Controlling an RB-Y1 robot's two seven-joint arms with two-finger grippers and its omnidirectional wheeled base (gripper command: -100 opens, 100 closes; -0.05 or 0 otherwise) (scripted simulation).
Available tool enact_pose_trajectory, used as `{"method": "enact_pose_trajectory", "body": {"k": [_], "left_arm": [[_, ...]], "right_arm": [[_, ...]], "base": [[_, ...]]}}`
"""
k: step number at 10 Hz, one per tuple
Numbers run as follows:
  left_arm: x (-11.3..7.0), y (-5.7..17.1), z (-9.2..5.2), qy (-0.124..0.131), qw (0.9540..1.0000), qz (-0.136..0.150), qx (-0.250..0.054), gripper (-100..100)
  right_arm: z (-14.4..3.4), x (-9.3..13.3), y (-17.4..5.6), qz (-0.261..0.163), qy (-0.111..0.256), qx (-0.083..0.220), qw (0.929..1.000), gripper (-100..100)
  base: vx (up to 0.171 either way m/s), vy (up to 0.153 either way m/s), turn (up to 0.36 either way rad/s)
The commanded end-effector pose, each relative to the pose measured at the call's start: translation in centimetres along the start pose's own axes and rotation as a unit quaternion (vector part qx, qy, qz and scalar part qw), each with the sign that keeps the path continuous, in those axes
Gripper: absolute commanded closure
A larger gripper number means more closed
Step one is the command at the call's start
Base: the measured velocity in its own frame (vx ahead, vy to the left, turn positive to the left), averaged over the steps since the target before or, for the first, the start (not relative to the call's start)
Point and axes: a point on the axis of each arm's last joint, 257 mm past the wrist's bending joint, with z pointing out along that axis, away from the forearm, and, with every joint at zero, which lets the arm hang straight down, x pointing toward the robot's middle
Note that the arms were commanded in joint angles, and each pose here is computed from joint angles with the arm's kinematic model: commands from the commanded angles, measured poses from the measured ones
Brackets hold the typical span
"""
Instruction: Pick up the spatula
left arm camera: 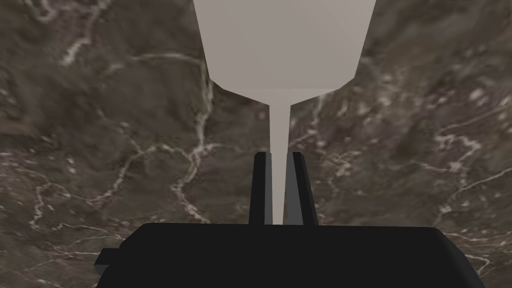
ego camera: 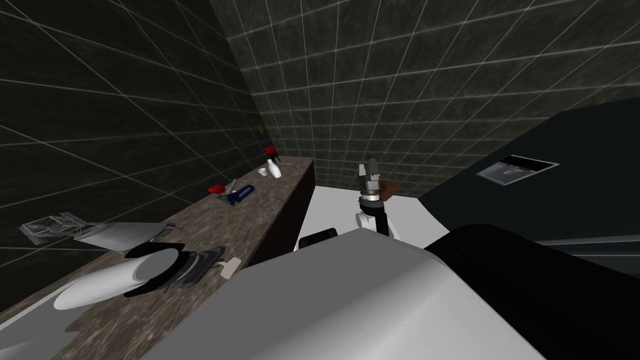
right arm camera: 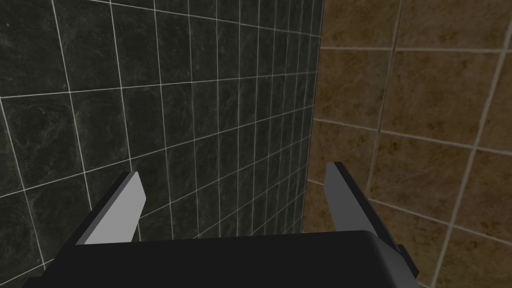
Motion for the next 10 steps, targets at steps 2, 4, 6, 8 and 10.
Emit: {"method": "enact_pose_trajectory", "body": {"k": [2, 4, 6, 8, 10], "left_arm": [[0.0, 0.0, 0.0, 0.000, 1.0000, 0.000, 0.000, 100], [0.0, 0.0, 0.0, 0.000, 1.0000, 0.000, 0.000, 0], [0.9, 0.2, -0.8, -0.005, 1.0000, -0.004, -0.001, 100], [1.8, 0.3, -1.4, -0.006, 0.9999, -0.008, -0.001, 100], [2.9, 0.3, -2.0, -0.004, 0.9999, -0.010, -0.001, 100]], "right_arm": [[0.0, 0.0, 0.0, 0.000, 0.000, 0.000, 1.0000, 0], [0.0, 0.0, 0.0, 0.000, 0.000, 0.000, 1.0000, 0], [0.0, 0.0, 0.0, 0.000, 0.000, 0.000, 1.0000, 0], [0.0, 0.0, 0.0, 0.000, 0.000, 0.000, 1.0000, 0], [0.0, 0.0, 0.0, 0.000, 0.000, 0.000, 1.0000, 0]], "base": [[0.000, 0.000, 0.000], [0.000, 0.000, 0.000], [0.012, 0.040, -0.041], [0.021, 0.063, -0.025], [0.006, 0.051, -0.027]]}}
